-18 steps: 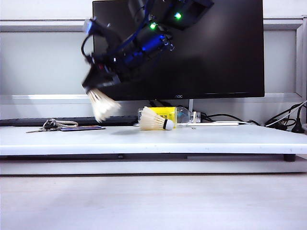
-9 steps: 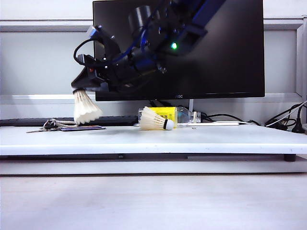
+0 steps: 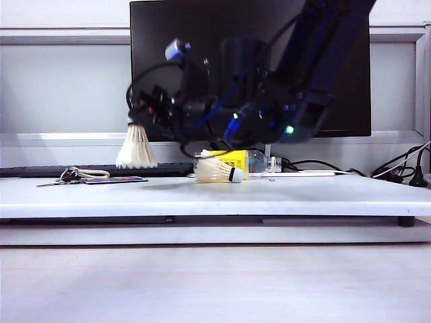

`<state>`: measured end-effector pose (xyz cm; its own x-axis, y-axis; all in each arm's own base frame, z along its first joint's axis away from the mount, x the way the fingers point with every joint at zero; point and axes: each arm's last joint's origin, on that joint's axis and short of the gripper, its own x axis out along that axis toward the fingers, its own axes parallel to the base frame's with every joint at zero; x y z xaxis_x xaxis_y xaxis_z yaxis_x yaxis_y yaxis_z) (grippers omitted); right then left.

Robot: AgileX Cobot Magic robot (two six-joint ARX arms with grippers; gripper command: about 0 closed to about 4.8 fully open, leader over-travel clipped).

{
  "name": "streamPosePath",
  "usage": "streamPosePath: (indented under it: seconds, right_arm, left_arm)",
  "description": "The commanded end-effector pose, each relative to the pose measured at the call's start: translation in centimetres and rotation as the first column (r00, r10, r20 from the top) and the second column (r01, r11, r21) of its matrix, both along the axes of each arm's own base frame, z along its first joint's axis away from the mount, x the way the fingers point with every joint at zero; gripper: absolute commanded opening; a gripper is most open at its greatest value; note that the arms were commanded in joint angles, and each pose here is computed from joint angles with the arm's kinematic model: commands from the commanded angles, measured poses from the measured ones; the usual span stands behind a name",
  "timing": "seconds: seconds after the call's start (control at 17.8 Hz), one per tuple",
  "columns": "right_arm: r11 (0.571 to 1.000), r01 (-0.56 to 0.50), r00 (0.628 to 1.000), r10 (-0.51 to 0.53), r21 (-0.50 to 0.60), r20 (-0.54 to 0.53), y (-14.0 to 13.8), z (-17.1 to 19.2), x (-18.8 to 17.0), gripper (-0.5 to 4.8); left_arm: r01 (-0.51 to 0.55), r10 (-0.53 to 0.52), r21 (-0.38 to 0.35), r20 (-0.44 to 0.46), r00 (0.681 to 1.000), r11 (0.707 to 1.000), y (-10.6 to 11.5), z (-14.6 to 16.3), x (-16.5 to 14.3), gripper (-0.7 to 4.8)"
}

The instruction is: Stack the badminton balls on the table vertically.

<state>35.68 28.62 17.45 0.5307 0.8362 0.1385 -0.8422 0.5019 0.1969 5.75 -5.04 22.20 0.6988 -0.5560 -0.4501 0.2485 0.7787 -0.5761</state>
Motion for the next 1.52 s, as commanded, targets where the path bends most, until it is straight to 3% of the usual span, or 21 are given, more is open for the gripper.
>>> streamPosePath:
  seconds: [0.06, 0.22, 0.67, 0.79, 1.01, 1.12, 1.52]
  right_arm:
    - [1.000, -0.014, 0.999, 0.014, -0.010, 0.029, -0.1, 0.5, 0.1, 1.15]
    - [0.993, -0.018, 1.000, 0.020, -0.120, 0.012, 0.0, -0.6, 0.2, 1.16]
    - [0.985, -0.045, 0.999, 0.041, -0.165, -0.029, 0.0, -1.1, 0.2, 1.18]
    - [0.985, -0.044, 0.999, 0.041, -0.166, -0.026, 0.0, -1.1, 0.2, 1.62]
    - [0.986, -0.077, 0.997, 0.077, -0.150, -0.002, 0.0, -0.8, 0.2, 1.63]
    - [0.989, -0.090, 0.994, 0.097, -0.120, 0.049, -0.5, 0.0, 0.3, 2.03]
    - [0.995, -0.050, 0.991, 0.060, -0.089, 0.117, -4.3, 3.9, 2.0, 2.76]
  left_arm:
    - [-0.011, 0.011, -0.001, 0.016, 1.000, 1.000, 0.0, 0.2, 0.0, 2.06]
    - [-0.021, 0.021, 0.003, 0.019, 1.000, 1.000, 0.0, 0.2, 0.1, 2.06]
    - [-0.021, 0.021, 0.002, 0.019, 1.000, 1.000, 0.0, 0.2, 0.1, 2.06]
    - [-0.021, 0.020, 0.002, 0.019, 1.000, 1.000, 0.0, 0.2, 0.1, 2.06]
    - [-0.021, 0.020, 0.003, 0.018, 1.000, 1.000, 0.0, 0.2, 0.1, 2.06]
    - [-0.021, 0.021, 0.002, 0.019, 1.000, 1.000, 0.0, 0.2, 0.1, 2.06]
    - [-0.023, 0.023, 0.003, 0.020, 1.000, 1.000, 0.0, 0.2, 0.1, 2.06]
